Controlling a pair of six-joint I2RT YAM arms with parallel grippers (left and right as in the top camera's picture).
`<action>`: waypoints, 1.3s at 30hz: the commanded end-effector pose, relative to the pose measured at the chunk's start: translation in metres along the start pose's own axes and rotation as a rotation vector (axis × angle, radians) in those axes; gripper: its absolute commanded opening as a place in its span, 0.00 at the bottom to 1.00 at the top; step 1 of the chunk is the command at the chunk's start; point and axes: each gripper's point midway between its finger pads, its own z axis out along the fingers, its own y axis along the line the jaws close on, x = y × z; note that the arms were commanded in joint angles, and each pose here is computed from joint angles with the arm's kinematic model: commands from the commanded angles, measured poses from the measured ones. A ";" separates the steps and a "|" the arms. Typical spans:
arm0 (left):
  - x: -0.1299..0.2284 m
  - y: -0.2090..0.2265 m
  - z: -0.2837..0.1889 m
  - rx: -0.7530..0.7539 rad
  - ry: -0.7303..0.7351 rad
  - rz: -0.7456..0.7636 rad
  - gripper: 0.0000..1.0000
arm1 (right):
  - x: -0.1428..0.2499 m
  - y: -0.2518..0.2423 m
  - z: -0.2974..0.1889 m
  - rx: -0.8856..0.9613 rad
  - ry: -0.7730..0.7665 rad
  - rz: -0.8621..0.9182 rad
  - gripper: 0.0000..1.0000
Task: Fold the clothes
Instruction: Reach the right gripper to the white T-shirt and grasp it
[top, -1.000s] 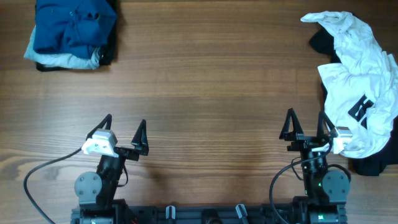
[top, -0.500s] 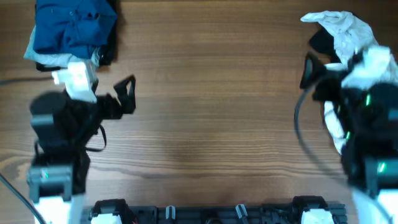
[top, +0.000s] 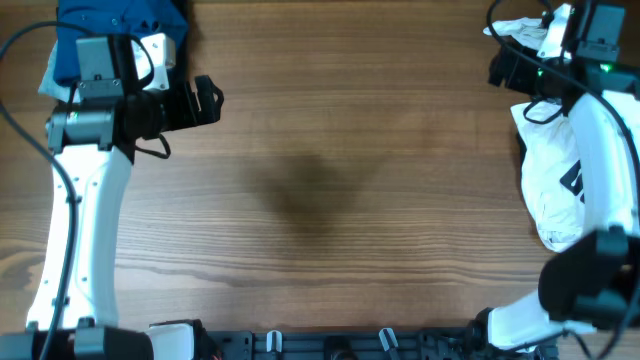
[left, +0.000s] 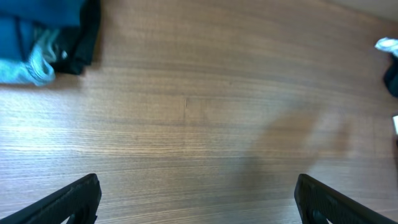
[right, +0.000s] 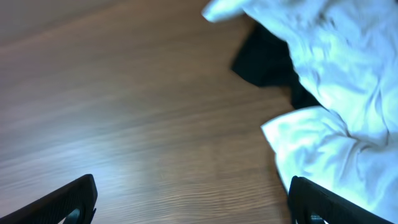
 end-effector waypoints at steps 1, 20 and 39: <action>-0.001 -0.002 0.010 0.031 0.024 0.011 1.00 | 0.014 -0.046 0.050 0.159 0.087 0.006 1.00; 0.005 0.000 0.015 0.026 0.055 0.001 1.00 | 0.081 -0.130 0.174 0.381 0.227 0.154 0.63; -0.024 -0.005 -0.022 0.031 -0.112 0.034 0.70 | -0.050 0.010 -0.094 -0.088 -0.040 -0.003 0.04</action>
